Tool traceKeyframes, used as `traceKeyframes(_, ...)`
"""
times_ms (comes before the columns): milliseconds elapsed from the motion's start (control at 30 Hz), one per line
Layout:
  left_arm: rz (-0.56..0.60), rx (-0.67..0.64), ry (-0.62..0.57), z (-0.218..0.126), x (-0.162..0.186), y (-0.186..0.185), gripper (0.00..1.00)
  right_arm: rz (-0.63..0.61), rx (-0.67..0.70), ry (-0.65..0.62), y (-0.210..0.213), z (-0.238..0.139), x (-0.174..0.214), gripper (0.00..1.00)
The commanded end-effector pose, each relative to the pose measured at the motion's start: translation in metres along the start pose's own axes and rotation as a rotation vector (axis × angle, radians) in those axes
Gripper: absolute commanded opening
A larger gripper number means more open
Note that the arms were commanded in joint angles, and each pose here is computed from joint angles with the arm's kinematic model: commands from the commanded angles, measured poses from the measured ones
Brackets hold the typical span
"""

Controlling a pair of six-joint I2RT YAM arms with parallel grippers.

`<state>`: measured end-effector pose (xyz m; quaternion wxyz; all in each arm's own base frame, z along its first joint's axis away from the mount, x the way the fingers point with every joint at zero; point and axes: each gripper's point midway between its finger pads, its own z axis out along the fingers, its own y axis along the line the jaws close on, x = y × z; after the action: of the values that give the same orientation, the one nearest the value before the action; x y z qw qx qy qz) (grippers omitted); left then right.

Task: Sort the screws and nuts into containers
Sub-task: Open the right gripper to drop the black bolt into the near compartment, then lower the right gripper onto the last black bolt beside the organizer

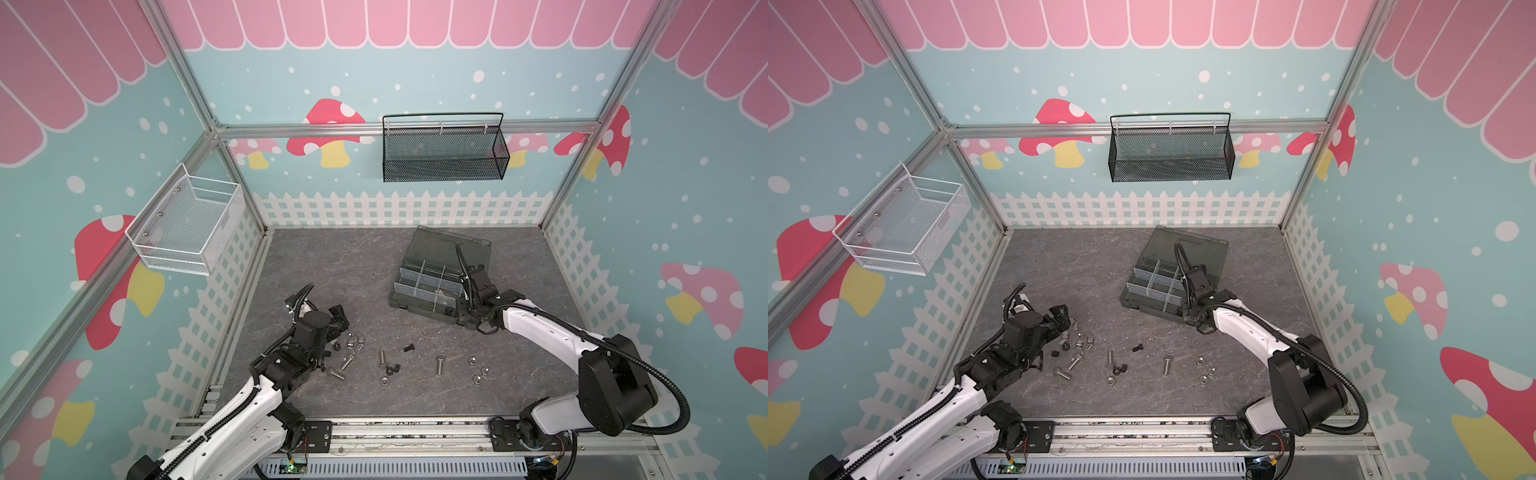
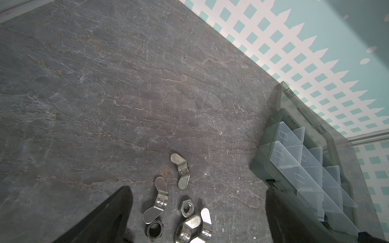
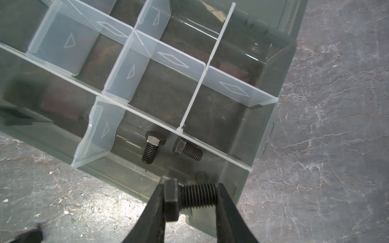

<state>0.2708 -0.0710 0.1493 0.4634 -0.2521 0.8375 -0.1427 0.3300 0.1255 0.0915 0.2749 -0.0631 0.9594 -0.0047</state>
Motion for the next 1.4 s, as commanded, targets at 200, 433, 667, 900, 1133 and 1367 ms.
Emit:
traceKeyframes(200,-0.020,0.000,-0.003,0.000,-0.001,0.001,0.99,-0.007,-0.008,0.038,0.000,0.018,0.012,0.26)
traceKeyframes(433,-0.023,0.000,-0.006,0.000,-0.002,0.000,0.99,-0.012,-0.017,0.050,0.002,0.020,0.015,0.44)
traceKeyframes(667,-0.021,0.006,-0.008,-0.001,-0.005,-0.003,0.99,-0.022,-0.028,0.037,0.003,0.011,0.011,0.52)
traceKeyframes(900,-0.025,0.006,-0.006,0.000,-0.005,-0.004,0.99,-0.046,-0.053,-0.019,0.010,-0.016,0.004,0.51)
traceKeyframes(1133,-0.026,0.007,-0.007,0.001,-0.006,-0.006,0.99,-0.145,-0.070,-0.010,0.047,-0.034,0.021,0.51)
traceKeyframes(1367,-0.025,0.009,0.000,0.002,-0.005,-0.007,0.99,-0.227,-0.165,0.072,0.091,-0.038,0.059,0.51)
